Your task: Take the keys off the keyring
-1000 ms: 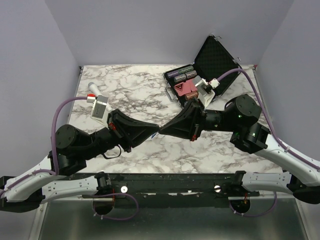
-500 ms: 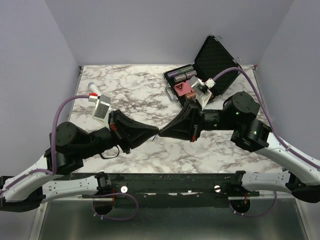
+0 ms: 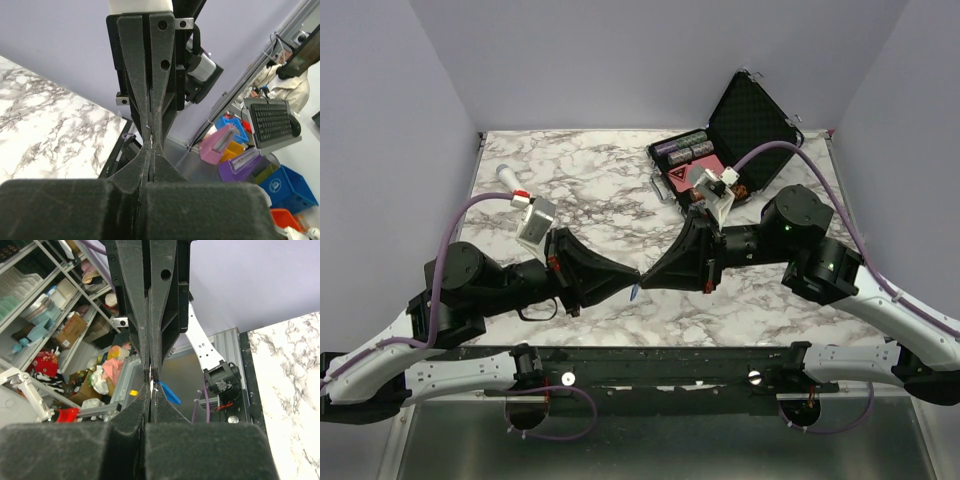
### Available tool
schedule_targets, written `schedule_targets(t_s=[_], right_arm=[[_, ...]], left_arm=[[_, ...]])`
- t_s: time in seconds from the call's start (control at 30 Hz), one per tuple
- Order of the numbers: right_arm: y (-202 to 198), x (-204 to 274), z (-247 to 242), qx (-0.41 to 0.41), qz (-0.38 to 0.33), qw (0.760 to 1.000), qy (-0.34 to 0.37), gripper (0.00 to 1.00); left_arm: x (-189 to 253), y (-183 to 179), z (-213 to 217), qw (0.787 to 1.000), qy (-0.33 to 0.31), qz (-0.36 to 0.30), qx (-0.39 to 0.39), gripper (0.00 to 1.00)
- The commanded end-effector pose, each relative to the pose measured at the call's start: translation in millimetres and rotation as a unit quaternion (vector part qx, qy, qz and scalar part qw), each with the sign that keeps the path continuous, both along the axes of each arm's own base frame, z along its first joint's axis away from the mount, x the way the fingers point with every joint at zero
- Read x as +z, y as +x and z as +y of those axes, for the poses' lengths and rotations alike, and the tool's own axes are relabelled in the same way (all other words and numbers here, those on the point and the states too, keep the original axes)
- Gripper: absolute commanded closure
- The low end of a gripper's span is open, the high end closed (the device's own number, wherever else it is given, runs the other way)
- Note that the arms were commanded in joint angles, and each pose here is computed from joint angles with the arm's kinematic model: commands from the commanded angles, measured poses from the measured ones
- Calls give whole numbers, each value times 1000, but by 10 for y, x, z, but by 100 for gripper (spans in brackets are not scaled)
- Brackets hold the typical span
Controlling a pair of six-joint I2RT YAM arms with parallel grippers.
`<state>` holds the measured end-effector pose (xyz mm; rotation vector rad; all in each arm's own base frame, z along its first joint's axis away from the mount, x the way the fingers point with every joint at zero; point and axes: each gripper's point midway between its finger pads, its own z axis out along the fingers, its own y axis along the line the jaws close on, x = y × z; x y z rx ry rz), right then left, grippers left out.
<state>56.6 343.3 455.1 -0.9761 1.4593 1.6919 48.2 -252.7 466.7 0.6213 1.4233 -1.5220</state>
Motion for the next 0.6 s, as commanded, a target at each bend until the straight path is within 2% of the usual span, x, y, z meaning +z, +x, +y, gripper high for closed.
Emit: schedule_targets(t_s=[0.0,0.33,0.57], right_arm=[[66,-95,55,-10,-1,1000,-11,99],[65,-236,33,-14,12,1000,-18,99],[64,-271,7,-20,18,1000,-10,99]], left_arm=[[-391,-287,-163,992,82,11,-93,100],[-588,-363,-170,986,116,15,-118,100],[-577,-254,-169,989,115,19,-86,100]])
